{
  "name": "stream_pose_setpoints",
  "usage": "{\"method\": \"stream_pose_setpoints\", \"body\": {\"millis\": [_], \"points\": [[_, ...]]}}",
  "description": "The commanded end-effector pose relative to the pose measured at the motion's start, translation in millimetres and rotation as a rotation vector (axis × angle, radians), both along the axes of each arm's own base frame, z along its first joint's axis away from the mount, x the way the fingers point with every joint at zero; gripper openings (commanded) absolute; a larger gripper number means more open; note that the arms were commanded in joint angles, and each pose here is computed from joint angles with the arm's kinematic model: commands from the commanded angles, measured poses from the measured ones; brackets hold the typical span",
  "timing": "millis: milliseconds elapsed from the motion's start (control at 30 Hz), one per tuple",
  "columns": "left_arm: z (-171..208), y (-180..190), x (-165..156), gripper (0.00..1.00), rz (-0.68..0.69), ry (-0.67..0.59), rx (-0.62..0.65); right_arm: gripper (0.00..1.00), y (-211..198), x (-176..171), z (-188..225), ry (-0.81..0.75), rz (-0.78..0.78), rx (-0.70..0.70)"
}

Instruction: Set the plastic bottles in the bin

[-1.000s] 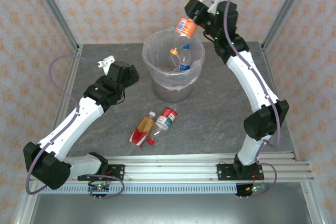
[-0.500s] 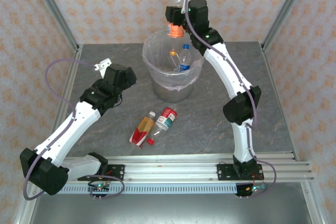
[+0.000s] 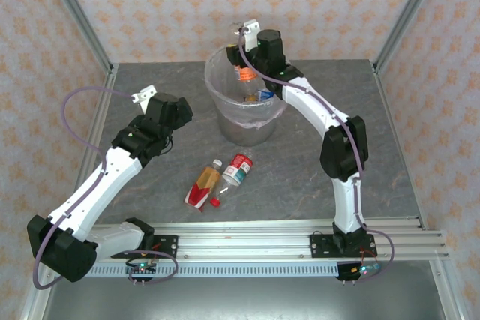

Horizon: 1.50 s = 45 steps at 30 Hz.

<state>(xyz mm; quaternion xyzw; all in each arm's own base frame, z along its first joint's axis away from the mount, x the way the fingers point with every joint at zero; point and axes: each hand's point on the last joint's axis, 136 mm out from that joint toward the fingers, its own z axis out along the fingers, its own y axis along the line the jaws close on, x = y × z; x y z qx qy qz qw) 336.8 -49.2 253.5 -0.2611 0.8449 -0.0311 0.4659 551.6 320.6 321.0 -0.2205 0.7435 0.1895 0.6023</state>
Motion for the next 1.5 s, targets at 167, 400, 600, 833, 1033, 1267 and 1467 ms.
{"method": "stream_pose_setpoints", "body": {"millis": [167, 400, 600, 833, 1033, 1267, 1467], "points": [[3, 12, -3, 1.0, 0.039, -0.017, 0.02, 0.61, -7, -46, 53, -0.126, 0.096, 0.062], [-1, 6, 2, 1.0, 0.022, -0.004, 0.001, 0.87, -21, -66, 29, -0.04, 0.099, -0.076], [-4, 3, 4, 1.0, 0.018, 0.0, -0.014, 0.99, -27, -74, 33, 0.043, 0.085, -0.072], [-3, 2, 4, 1.0, 0.012, 0.004, -0.014, 0.99, -30, -72, 36, 0.109, 0.047, -0.049], [-7, -2, 7, 1.0, -0.005, 0.018, -0.009, 0.99, -32, -79, 46, 0.13, 0.046, 0.011], [-17, -20, 13, 1.0, -0.12, 0.093, 0.005, 0.99, -48, -93, 65, 0.122, -0.013, 0.063], [-33, -40, 7, 1.0, -0.278, 0.178, 0.016, 0.99, -65, -116, 81, 0.095, -0.035, 0.106]]}}
